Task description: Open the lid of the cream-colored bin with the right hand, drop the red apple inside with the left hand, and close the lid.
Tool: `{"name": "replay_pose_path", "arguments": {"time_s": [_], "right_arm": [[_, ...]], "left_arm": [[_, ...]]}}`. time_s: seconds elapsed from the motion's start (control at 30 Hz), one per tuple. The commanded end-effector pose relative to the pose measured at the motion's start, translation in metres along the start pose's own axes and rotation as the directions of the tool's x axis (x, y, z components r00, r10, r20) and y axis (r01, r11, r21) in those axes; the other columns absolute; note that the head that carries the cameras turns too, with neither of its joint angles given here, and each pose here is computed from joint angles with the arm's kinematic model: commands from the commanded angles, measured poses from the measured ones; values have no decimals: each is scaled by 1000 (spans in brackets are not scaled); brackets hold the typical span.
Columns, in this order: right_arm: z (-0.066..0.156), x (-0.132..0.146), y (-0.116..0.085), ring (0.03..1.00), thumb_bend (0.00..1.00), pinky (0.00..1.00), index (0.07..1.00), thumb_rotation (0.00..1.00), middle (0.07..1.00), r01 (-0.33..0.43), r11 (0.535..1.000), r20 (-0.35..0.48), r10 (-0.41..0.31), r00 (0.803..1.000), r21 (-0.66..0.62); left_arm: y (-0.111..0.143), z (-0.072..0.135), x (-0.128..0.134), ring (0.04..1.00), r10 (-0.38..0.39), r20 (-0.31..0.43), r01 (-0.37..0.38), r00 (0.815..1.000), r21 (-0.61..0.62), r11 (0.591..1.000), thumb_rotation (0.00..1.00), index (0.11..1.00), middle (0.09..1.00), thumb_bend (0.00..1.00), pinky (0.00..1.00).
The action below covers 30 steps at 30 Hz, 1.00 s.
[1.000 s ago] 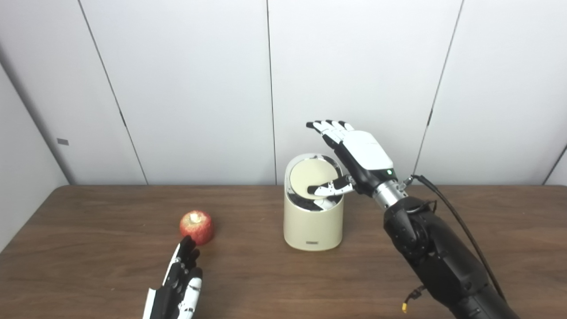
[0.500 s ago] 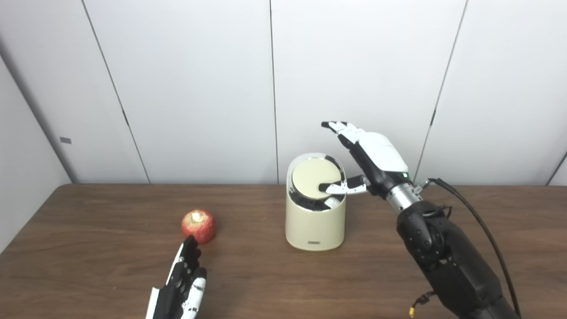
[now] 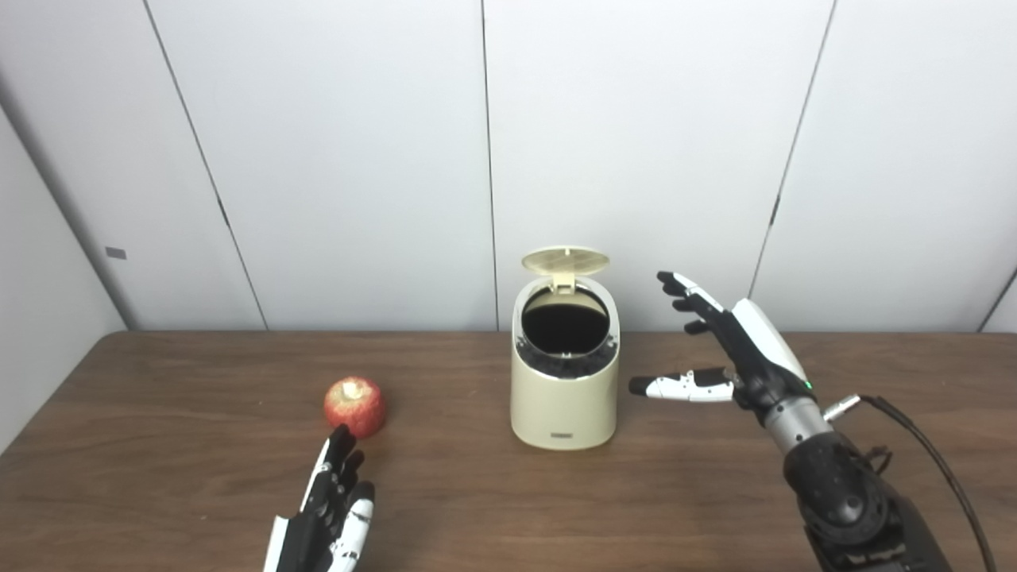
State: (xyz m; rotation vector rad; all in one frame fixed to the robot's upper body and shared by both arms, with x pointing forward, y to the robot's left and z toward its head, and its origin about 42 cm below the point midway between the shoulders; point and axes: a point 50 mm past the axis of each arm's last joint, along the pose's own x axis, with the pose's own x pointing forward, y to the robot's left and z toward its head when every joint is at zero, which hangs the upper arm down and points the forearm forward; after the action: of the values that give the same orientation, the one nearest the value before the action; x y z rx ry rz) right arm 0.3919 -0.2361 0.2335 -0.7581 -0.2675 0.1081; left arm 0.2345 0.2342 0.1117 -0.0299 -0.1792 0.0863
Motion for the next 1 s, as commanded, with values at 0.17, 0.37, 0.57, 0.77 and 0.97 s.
{"name": "replay_pose_path", "arguments": {"time_s": [0.17, 0.37, 0.57, 0.77, 0.97], "right_arm": [[-2, -32, -16, 915, 665, 862, 920, 448, 922, 60, 993, 13, -61, 998, 101], [-9, -65, 2, 898, 621, 858, 922, 546, 923, 86, 976, -49, -78, 996, 198], [-5, -99, 33, 879, 626, 832, 911, 635, 903, 150, 893, -135, -102, 986, 424], [-7, -112, 50, 966, 484, 971, 979, 765, 975, 183, 743, -159, -104, 982, 643], [-17, -119, 61, 1000, 552, 1000, 1000, 957, 1000, 183, 755, -129, -131, 983, 630]], "left_arm": [[2, -10, -7, 971, 5, -44, -6, 999, -18, 1000, 487, 1000, 986, 228, 999], [9, -9, -5, 977, 10, -46, -11, 999, -27, 1000, 441, 1000, 989, 201, 1000], [18, -8, -4, 977, -2, -50, 2, 999, -3, 1000, 448, 1000, 993, 246, 1000], [23, -5, -5, 982, -6, -52, 6, 999, -1, 1000, 454, 1000, 997, 255, 1000], [23, -4, -6, 981, -15, -46, 15, 999, 12, 1000, 423, 1000, 1000, 234, 1000]]}}
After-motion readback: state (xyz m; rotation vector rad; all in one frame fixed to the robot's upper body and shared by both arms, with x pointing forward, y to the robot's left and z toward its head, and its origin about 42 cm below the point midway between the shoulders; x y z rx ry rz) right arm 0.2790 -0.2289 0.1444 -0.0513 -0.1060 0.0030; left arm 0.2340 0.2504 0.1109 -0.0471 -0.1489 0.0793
